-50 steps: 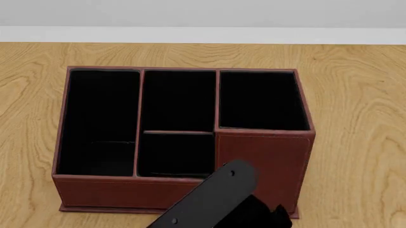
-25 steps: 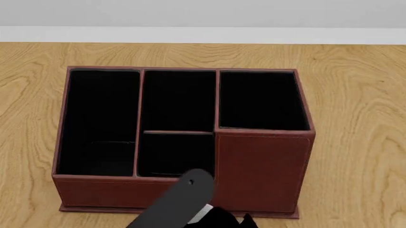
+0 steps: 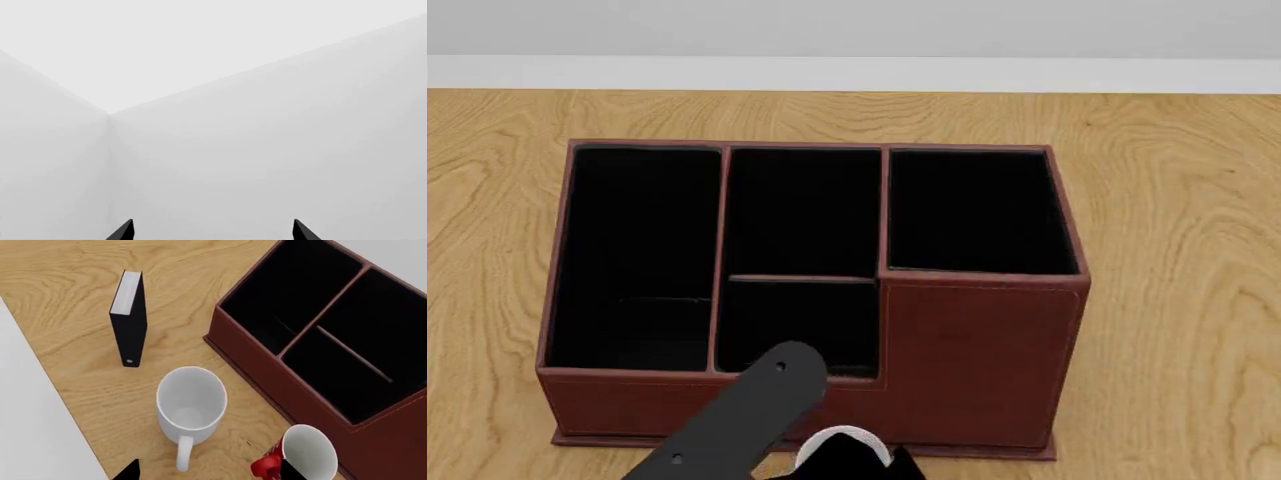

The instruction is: Pick up the white mug and place it to the right of the caddy.

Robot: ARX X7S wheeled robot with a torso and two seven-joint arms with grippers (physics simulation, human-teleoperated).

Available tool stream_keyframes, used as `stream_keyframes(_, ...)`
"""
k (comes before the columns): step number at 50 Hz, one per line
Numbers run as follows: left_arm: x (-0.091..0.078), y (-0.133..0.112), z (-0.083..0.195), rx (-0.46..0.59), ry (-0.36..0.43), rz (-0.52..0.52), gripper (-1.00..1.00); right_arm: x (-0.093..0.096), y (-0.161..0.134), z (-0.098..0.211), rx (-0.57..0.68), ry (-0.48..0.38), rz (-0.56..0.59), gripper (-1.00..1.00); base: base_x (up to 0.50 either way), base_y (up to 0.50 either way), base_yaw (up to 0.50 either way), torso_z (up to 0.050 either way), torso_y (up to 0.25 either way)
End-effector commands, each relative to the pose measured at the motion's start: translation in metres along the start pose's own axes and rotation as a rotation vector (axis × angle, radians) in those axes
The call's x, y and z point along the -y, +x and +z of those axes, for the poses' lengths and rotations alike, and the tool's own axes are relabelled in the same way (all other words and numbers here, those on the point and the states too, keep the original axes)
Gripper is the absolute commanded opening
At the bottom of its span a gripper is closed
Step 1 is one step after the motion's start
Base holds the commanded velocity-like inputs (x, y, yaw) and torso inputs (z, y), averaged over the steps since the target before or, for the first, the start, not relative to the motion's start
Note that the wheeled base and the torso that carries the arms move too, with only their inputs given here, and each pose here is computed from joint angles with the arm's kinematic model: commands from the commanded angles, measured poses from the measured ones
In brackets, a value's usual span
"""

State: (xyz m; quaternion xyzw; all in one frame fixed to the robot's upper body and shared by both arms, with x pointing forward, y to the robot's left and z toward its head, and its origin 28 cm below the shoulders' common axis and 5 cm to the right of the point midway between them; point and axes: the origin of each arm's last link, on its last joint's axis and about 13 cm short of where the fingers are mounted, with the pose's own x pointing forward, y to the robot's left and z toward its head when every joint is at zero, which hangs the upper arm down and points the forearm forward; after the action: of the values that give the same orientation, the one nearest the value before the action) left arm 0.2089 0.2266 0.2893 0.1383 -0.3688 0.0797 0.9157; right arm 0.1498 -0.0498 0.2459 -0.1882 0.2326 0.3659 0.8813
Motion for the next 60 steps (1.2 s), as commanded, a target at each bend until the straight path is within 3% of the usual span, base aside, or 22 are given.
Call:
stream_keyframes(1,-0.001,-0.001,-0.002,-0.004,0.001,0.002,1.0,0.002,0.012,0.002,-0.027,0.018,0.03,1.0,0.0,0.0,0.0,0.0,0.0)
stream_keyframes(60,-0.004,-0.004,-0.011,-0.024,0.011,0.006,1.0,0.006,0.063,0.0,-0.162,0.06,0.101,1.0,0.0,0.0,0.0,0.0,0.0)
